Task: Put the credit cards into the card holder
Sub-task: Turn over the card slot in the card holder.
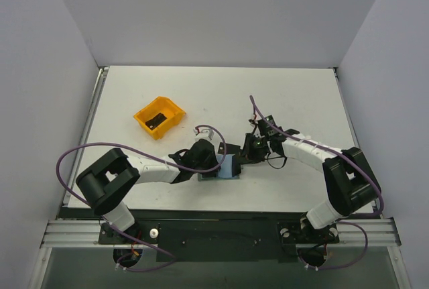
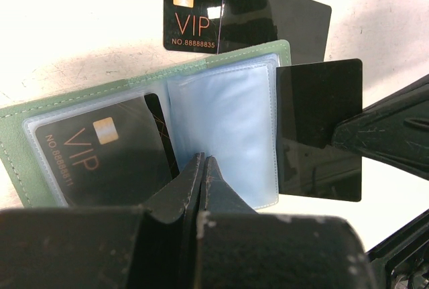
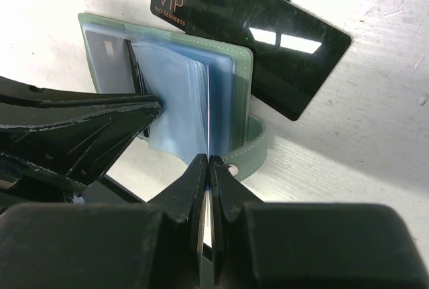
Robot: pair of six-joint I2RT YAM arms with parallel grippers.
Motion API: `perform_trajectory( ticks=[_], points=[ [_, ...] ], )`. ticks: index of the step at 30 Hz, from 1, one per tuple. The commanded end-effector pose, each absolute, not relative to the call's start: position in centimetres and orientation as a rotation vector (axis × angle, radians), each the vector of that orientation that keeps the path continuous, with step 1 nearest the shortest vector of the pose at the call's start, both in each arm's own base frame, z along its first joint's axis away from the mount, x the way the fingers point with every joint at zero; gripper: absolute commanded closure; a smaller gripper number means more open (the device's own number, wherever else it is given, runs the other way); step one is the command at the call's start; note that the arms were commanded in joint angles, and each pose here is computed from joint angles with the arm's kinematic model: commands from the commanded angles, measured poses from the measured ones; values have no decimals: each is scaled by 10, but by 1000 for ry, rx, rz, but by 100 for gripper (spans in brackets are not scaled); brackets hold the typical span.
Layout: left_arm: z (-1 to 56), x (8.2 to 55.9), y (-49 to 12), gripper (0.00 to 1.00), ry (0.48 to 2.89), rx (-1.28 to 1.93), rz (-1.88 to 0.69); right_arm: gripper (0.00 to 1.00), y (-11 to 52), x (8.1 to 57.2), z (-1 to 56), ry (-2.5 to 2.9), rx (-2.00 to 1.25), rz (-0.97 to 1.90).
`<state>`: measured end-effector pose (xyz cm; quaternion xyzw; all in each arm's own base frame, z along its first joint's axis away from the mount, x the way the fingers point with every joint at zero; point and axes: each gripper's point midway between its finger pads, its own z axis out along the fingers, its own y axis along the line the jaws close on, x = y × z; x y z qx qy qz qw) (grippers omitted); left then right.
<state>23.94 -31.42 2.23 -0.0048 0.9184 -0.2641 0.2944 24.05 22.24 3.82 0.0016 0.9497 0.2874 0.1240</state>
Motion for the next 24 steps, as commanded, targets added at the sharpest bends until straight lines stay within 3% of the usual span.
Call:
perform_trajectory(
  ticks=[1, 10, 24],
  points=[
    [-12, 221, -281, 100, 2569, 8, -529, 100, 221, 238, 50, 2726, 2, 850],
    [-12, 222, -281, 100, 2568, 4, -531, 100, 218, 243, 83, 2613, -2, 856],
    [-11, 221, -282, 100, 2568, 9, -535, 100, 221, 242, 63, 2668, -8, 862]
  ],
)
